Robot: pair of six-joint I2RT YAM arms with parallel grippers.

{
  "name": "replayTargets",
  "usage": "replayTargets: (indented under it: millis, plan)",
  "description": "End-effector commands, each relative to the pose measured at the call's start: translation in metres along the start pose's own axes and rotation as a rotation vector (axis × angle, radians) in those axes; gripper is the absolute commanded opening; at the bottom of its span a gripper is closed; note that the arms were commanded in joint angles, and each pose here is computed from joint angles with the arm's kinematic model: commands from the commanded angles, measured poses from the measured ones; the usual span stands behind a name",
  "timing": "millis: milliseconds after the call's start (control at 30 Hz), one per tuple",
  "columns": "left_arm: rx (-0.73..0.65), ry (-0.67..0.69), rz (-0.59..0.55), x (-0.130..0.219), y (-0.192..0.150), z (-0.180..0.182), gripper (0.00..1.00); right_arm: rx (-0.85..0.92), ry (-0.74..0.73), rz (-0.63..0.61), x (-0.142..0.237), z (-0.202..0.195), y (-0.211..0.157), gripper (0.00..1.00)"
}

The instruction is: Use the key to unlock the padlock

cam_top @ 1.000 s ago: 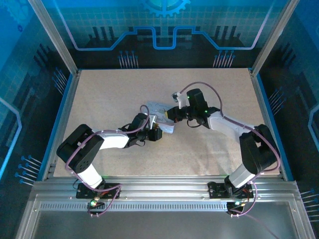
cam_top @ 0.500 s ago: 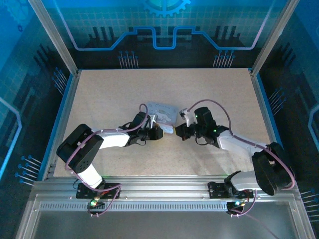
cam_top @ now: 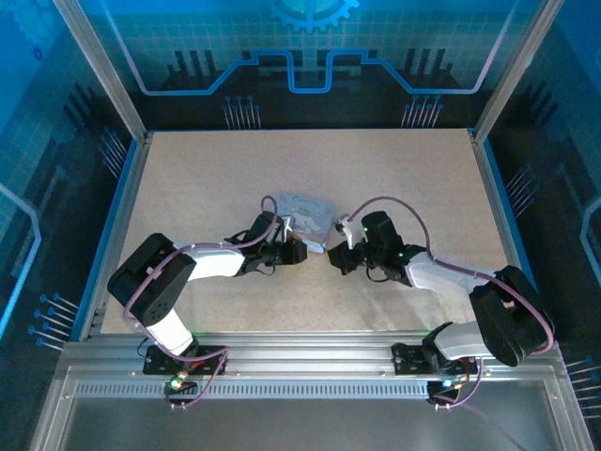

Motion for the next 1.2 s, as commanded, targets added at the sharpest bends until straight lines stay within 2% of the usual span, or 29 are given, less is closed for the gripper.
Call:
replayTargets:
  millis: [0, 167, 433, 900, 1167]
  plan:
    - [0.005, 0.009, -0.046, -0.003, 0.013, 0.002, 0.37, 0.014, 0.077, -0.038, 0.001, 0.014, 0.03, 0.0]
    - [0.018, 0.016, -0.058, -0.004, 0.015, 0.008, 0.41, -0.033, 0.106, -0.031, -0.01, 0.011, 0.059, 0.0]
    - [0.043, 0.017, -0.079, -0.003, 0.018, 0.013, 0.43, -0.116, 0.03, 0.0, -0.038, -0.008, 0.085, 0.0]
    - [0.066, 0.037, -0.047, -0.021, 0.01, 0.022, 0.41, -0.203, -0.105, 0.122, -0.054, -0.03, 0.059, 0.0]
    - [0.047, 0.051, -0.039, -0.026, 0.013, 0.021, 0.31, -0.189, -0.098, 0.121, -0.054, -0.024, 0.059, 0.0]
Point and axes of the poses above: each hand's point on the last joint's axis, 136 mm out from that joint toward the fingers, its own x axis back along the fingers, its own z axis along the line the jaws close on, y = z × x, the point moved 5 cm from there along x, back along the fingers, and after that the axes turned 13 degrees about -x, right-handed, at the moved point
